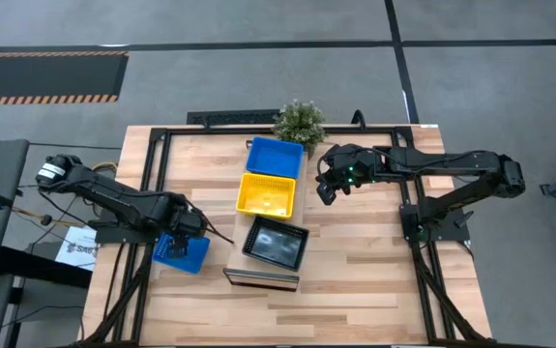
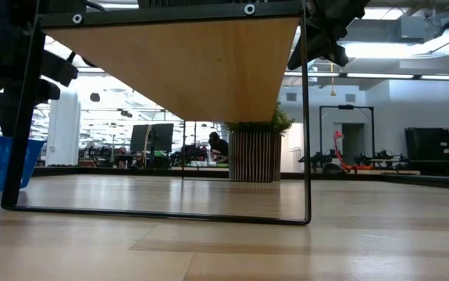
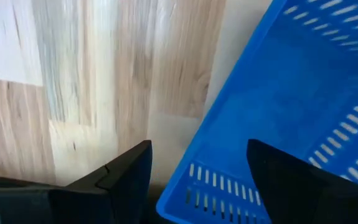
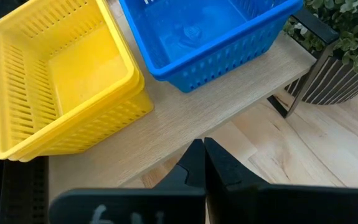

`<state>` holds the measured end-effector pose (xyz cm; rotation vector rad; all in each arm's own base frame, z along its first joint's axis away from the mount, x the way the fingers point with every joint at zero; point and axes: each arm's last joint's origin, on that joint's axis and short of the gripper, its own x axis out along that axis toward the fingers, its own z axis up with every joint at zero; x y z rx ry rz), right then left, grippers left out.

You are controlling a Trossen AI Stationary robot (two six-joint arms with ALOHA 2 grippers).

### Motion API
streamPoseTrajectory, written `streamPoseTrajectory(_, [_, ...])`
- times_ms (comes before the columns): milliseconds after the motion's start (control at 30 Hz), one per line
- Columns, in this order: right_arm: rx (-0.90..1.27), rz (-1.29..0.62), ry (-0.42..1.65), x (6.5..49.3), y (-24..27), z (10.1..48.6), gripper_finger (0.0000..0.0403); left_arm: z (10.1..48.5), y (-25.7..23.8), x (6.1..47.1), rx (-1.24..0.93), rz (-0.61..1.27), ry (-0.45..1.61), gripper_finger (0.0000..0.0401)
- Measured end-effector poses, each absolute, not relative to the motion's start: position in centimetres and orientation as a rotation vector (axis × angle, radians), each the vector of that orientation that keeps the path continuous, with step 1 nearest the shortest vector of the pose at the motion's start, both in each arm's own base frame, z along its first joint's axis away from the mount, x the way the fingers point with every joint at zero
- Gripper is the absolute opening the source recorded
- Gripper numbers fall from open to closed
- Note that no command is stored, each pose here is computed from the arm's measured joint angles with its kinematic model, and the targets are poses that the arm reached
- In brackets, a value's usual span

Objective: Stack baskets on shelf by color
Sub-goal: Stack the blue basket on top of the blue basket on the shelf

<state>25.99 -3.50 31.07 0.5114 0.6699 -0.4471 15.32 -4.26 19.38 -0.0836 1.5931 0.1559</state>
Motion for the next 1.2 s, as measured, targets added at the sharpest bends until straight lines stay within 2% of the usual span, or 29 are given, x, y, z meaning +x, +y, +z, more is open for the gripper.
streamPoseTrajectory(133, [0.511,-0.447,0.670,26.0,-3.5,31.1,0.0008,18.7,-4.2,15.2,-0.072,0.133,1.595,0.0245])
streamPoseTrajectory(233, [0.511,-0.447,0.670,26.0,-3.5,31.1,0.0008,18.4,-4.2,15.1,-0.056,0.113,1.599,0.0216])
streamPoseTrajectory(333, [0.512,-0.447,0.669,26.0,-3.5,31.1,0.0008,18.4,-4.2,15.1,-0.041,0.109,1.595,0.0161])
streamPoseTrajectory(500, [0.513,-0.445,0.670,26.0,-3.5,31.1,0.0008,18.4,-4.2,15.1,-0.034,0.112,1.597,0.0043])
streamPoseTrajectory(567, [0.519,-0.430,0.679,26.0,-3.4,31.0,0.0008,18.4,-4.2,15.0,-0.061,0.130,1.600,0.0013])
streamPoseTrajectory(900, [0.505,-0.249,0.971,24.5,0.3,29.6,0.0008,19.5,-4.4,15.3,-0.182,0.175,1.611,0.0002])
streamPoseTrajectory(1200, [0.406,-0.060,0.914,25.0,3.7,30.1,0.0008,23.7,-4.4,15.4,-0.203,0.244,1.654,0.0001])
